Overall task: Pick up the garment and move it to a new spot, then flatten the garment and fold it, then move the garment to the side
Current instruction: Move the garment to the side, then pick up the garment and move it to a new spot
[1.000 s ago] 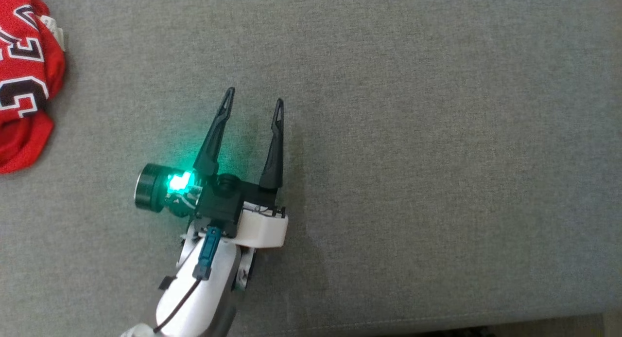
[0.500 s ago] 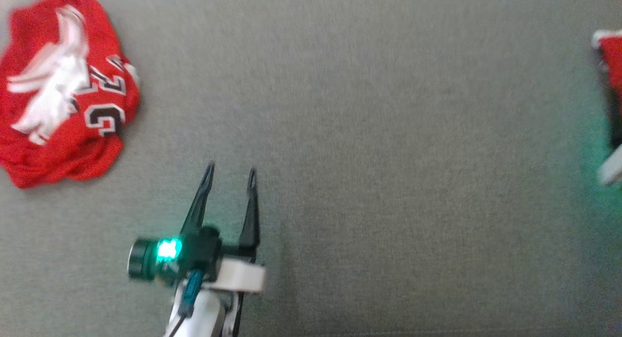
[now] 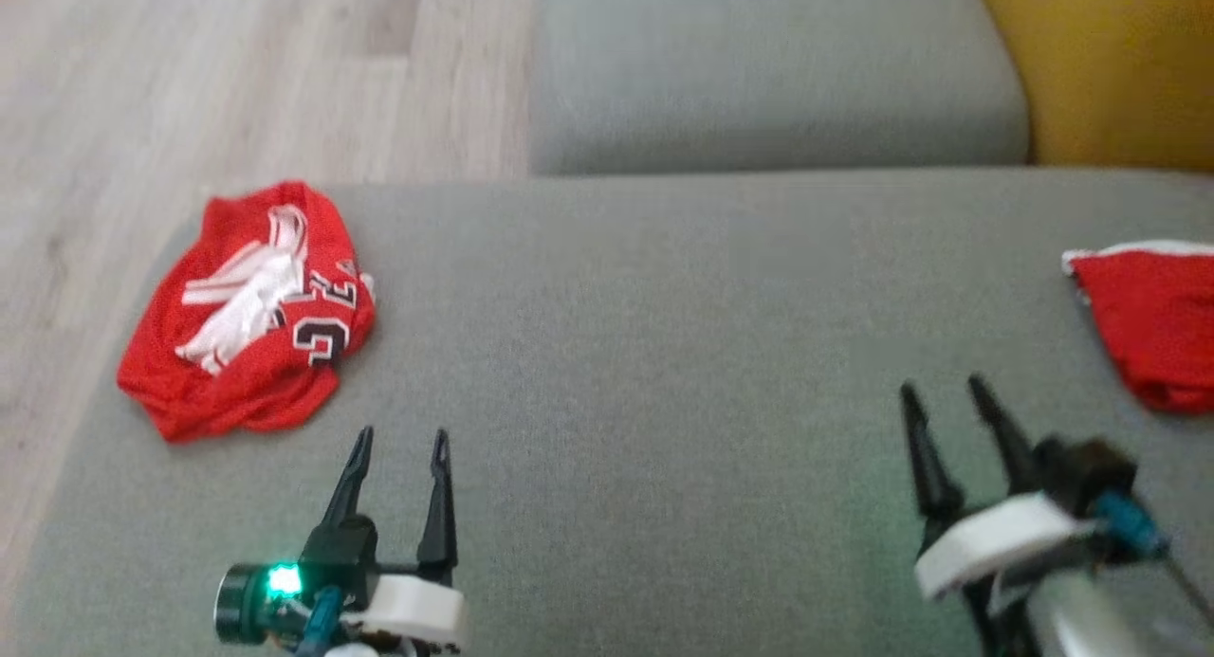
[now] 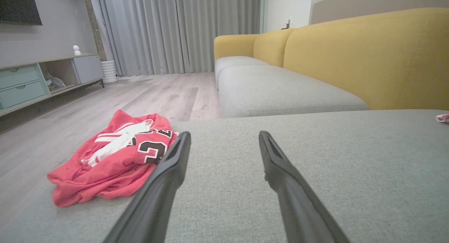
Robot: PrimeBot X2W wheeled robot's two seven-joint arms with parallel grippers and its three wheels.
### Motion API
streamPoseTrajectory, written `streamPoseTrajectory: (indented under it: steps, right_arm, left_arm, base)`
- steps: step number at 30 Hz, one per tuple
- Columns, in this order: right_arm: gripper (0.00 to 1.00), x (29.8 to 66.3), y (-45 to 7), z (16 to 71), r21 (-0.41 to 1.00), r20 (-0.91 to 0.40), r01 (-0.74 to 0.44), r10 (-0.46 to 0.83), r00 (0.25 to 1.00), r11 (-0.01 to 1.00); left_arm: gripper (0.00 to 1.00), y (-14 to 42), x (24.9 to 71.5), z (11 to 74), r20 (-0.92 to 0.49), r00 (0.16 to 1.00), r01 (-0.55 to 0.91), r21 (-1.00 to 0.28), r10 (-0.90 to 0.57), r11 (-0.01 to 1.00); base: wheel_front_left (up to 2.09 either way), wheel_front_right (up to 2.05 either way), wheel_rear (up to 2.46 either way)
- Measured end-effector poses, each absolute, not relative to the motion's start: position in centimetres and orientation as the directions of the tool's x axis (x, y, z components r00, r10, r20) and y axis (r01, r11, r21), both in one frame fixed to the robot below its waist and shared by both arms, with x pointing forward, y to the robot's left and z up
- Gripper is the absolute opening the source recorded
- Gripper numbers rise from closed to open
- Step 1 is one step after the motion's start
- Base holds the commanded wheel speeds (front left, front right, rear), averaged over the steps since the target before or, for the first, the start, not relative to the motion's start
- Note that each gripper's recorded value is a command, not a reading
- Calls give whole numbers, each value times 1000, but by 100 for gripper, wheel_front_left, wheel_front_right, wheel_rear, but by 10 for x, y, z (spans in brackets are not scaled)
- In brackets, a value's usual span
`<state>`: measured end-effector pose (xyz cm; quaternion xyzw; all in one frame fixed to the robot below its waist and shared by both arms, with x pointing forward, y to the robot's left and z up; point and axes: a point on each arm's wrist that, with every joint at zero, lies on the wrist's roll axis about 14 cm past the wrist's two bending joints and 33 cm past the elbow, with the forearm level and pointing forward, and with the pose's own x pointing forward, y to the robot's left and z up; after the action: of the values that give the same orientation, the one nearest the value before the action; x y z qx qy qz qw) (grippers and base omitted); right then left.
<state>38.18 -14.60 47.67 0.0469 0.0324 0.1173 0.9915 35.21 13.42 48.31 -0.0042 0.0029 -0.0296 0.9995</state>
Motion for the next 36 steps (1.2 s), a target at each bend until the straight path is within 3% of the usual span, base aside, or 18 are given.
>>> streamPoseTrajectory:
  steps: [4,9,25,36]
  right_arm:
    - [100,340,-128,470,104,-45,-246,252,967,964]
    - [100,323,-128,466,113,-46,-238,244,969,965]
    - [100,322,-137,468,120,-37,-206,211,977,971]
    - [100,345,-104,472,122,-37,-292,299,954,949]
  left_arm:
    - [100,143,337,479,-12,999,38,-7,-38,999]
    - [100,152,328,475,-20,1000,16,-5,-16,1000]
    - [100,161,318,467,-40,999,-5,-2,5,1000]
    - [100,215,293,469,-21,983,-183,-2,183,983]
  base:
    - [0,0,0]
    - [0,0,0]
    - [0,0,0]
    - [0,0,0]
